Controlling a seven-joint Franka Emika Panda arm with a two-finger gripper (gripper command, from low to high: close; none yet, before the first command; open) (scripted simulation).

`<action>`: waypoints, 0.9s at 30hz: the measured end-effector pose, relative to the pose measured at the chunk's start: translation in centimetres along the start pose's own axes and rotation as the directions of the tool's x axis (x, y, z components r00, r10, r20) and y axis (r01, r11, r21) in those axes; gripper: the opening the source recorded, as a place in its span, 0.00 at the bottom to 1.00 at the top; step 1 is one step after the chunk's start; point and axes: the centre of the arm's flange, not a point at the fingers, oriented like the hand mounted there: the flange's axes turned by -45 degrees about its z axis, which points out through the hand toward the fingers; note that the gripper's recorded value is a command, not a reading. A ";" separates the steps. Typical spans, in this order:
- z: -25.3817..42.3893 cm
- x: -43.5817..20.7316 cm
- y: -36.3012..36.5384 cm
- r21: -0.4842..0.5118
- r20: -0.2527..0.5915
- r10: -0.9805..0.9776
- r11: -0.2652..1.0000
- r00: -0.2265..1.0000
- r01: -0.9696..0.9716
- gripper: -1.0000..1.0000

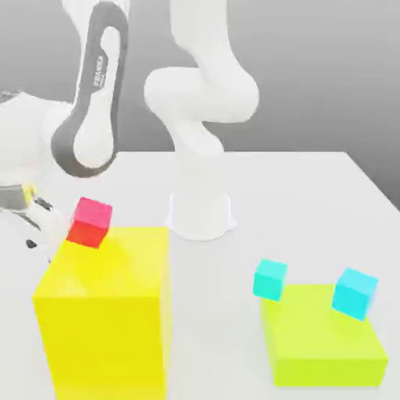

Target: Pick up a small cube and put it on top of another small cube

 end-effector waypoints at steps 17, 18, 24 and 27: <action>5.6 -4.7 -4.0 -0.008 -0.077 0.122 0.992 0.990 -0.123 0.00; 5.6 -4.7 -4.0 -0.008 -0.077 0.122 0.992 0.990 -0.123 0.00; 4.6 -4.7 -4.0 -0.006 -0.077 0.123 0.992 0.989 -0.123 0.00; 2.5 -4.8 -4.0 -0.004 -0.077 0.125 0.992 0.989 -0.126 0.00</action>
